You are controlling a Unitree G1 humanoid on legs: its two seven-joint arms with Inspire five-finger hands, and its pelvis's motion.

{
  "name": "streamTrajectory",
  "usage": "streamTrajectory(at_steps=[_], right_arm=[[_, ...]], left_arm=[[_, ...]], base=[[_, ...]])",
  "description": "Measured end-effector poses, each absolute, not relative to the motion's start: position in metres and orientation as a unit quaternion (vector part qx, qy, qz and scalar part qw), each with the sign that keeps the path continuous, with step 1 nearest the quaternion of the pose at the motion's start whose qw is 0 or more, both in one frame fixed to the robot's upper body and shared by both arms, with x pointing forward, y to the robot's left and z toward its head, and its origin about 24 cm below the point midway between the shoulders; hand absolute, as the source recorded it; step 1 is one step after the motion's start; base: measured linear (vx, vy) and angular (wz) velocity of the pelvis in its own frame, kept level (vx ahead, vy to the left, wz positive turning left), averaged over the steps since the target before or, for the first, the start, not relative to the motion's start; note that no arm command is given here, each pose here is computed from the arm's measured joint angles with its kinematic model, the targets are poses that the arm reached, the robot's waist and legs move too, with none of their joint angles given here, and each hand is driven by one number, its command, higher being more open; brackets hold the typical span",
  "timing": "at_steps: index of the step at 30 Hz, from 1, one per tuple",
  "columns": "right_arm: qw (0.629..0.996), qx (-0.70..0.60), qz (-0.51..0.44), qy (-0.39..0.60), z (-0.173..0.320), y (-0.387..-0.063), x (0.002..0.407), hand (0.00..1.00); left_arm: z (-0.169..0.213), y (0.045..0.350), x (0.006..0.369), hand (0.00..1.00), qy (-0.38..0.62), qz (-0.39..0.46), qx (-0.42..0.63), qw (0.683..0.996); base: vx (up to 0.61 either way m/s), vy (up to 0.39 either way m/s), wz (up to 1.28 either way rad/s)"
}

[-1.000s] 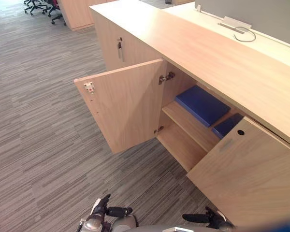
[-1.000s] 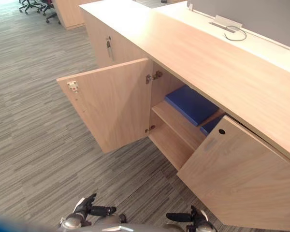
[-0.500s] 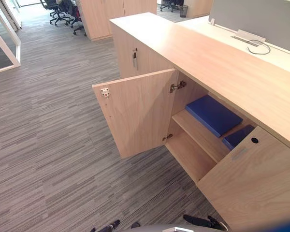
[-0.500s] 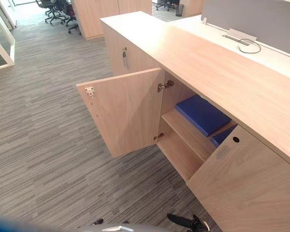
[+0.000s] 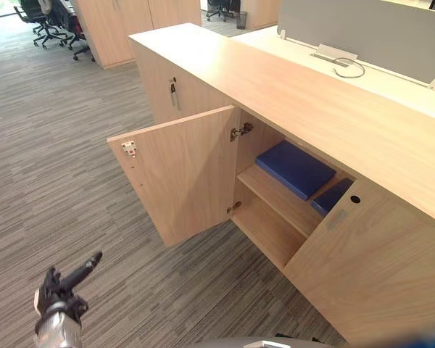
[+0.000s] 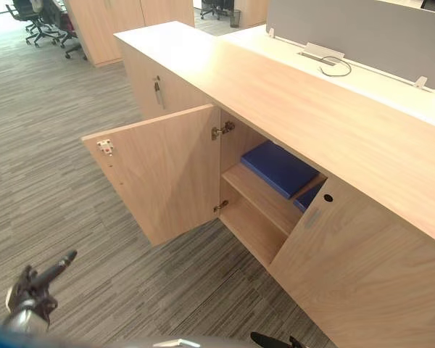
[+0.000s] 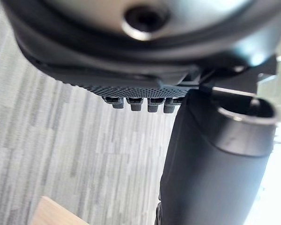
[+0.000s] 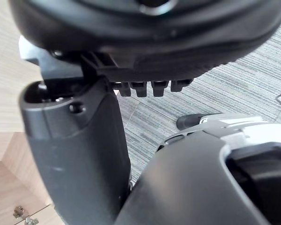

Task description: Walk over to the cabinet, pick up the folder, carry it to the office cabinet, place the folder inside the office cabinet, then close the office cabinet door

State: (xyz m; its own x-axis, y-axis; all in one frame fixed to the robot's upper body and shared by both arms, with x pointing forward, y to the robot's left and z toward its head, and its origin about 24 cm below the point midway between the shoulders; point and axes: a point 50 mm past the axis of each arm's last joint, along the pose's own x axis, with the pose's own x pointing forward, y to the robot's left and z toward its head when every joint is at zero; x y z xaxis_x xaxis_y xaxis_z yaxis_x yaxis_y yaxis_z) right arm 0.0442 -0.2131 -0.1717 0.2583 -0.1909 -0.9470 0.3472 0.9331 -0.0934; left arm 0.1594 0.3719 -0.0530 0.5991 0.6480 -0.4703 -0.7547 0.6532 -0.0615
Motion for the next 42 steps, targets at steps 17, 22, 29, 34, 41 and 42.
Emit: streamTrajectory(at_steps=[17, 22, 29, 34, 41, 42], right_arm=[[0.816, 0.049, -0.171, 0.55, -0.163, -0.229, 0.075, 1.0], [0.814, 0.074, -0.163, 0.552, -0.166, -0.215, 0.075, 1.0], [0.805, 0.079, -0.177, 0.561, -0.167, -0.219, 0.059, 1.0], [0.792, 0.079, -0.182, 0.577, -0.169, -0.22, 0.041, 1.0], [0.794, 0.072, -0.165, 0.581, -0.169, -0.221, 0.039, 1.0], [0.794, 0.069, -0.162, 0.581, -0.169, -0.221, 0.04, 1.0]], left_arm=[[-0.015, 0.356, 0.222, 1.0, 0.186, 0.294, -0.017, 0.937], [0.007, 0.364, 0.239, 1.0, 0.153, 0.303, -0.005, 0.941], [-0.002, 0.348, 0.245, 1.0, 0.162, 0.279, -0.016, 0.946], [-0.009, 0.336, 0.247, 1.0, 0.189, 0.234, 0.039, 0.953], [-0.01, 0.35, 0.233, 1.0, 0.241, 0.167, 0.169, 0.941], [-0.01, 0.35, 0.232, 1.0, 0.248, 0.16, 0.182, 0.938]], base=[[0.08, 0.075, -0.1], [0.03, 0.083, -0.12], [-0.01, 0.089, -0.57], [-0.04, 0.093, -0.51], [-0.11, 0.013, -0.33], [-0.14, -0.009, -0.09]])
